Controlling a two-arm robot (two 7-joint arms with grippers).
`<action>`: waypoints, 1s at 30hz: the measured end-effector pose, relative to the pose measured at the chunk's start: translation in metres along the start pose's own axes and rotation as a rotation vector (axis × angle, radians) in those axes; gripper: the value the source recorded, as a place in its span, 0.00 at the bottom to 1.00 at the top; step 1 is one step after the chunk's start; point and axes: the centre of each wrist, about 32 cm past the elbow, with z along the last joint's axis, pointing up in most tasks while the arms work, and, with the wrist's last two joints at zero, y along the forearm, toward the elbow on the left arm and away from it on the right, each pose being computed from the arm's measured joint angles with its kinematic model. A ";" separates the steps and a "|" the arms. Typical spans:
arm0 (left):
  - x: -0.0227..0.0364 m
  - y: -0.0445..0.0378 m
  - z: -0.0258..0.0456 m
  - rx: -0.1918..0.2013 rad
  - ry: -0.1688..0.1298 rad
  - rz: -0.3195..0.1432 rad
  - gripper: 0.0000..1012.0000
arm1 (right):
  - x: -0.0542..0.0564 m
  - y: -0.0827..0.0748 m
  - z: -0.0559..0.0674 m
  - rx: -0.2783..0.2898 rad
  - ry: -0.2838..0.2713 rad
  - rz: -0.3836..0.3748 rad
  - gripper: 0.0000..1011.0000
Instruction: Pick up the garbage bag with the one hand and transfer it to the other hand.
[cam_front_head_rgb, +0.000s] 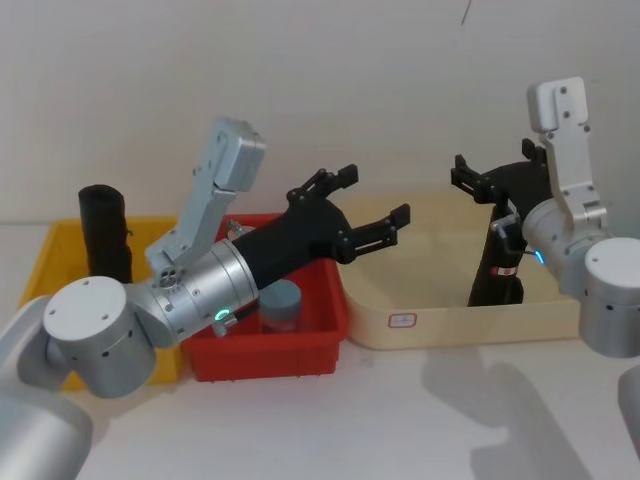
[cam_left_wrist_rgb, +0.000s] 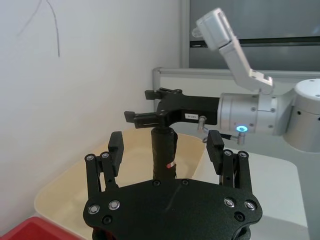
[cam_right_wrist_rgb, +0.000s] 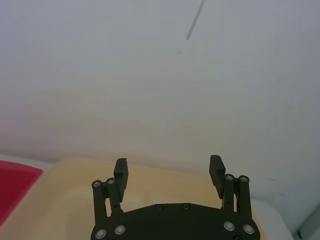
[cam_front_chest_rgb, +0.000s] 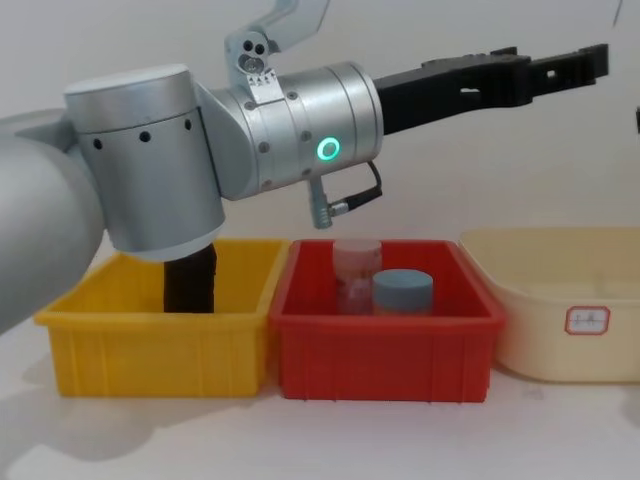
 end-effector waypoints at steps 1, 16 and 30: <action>-0.0006 0.0019 0.0005 -0.002 -0.003 0.008 0.99 | -0.001 -0.001 0.001 0.004 0.000 0.004 0.99; -0.0097 0.0384 0.0094 -0.022 -0.069 0.157 0.99 | -0.016 -0.022 0.007 0.037 0.012 0.119 0.99; -0.0289 0.0949 0.0221 -0.009 -0.128 0.353 0.99 | -0.038 -0.040 0.007 0.036 0.016 0.236 0.99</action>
